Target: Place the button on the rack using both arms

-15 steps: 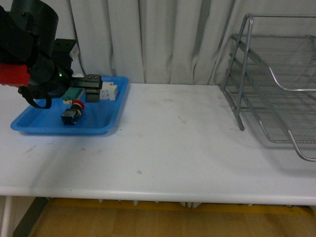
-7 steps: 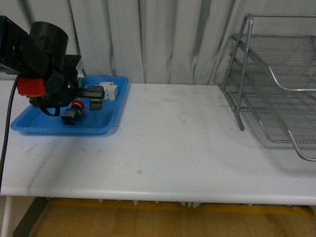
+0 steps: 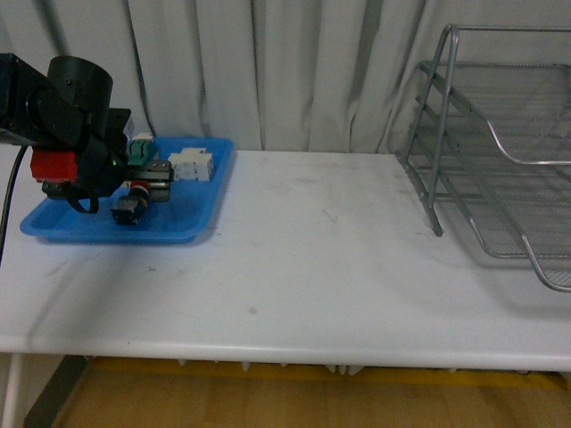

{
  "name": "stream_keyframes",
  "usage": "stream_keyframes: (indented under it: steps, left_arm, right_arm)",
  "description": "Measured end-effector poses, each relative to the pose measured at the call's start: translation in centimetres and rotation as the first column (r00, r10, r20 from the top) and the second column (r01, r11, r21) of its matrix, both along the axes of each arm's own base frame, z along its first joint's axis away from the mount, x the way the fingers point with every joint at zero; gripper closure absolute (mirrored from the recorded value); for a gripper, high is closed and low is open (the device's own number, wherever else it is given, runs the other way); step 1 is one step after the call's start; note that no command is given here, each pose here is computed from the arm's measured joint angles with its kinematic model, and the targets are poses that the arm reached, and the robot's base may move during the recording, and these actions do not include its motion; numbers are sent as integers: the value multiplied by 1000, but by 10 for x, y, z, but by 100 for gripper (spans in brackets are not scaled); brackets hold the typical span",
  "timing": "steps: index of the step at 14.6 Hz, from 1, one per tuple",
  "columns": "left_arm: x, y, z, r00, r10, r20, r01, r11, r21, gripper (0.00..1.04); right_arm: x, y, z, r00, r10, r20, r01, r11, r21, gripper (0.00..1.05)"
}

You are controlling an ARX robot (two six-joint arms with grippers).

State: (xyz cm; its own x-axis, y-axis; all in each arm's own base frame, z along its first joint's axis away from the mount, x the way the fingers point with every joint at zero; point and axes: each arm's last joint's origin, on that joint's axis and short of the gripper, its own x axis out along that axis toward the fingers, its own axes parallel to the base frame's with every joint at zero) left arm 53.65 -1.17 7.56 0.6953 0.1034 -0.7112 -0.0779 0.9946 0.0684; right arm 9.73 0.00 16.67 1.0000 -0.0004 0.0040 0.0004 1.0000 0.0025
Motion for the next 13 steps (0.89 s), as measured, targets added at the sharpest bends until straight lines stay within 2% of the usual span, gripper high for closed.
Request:
stream_keyframes:
  steps: [4, 5, 10, 11, 13]
  left_arm:
    - [0, -1, -19, 999, -8, -36, 8, 1000, 7, 7]
    - [2, 0, -18, 999, -7, -38, 7, 1000, 8, 11]
    - [4, 3, -15, 1000, 9, -10, -9, 1000, 16, 63]
    - [2, 3, -14, 1000, 9, -5, -9, 1000, 17, 68]
    - [-2, 3, -11, 1000, 4, -7, -4, 1000, 11, 69]
  right_arm:
    - [0, 0, 0, 1000, 0, 0, 0, 1000, 0, 6]
    - [0, 0, 0, 1000, 0, 0, 0, 1000, 0, 6]
    - [0, 0, 0, 1000, 0, 0, 0, 1000, 0, 6]
    - [0, 0, 0, 1000, 0, 0, 0, 1000, 0, 6]
    - [0, 0, 0, 1000, 0, 0, 0, 1000, 0, 6]
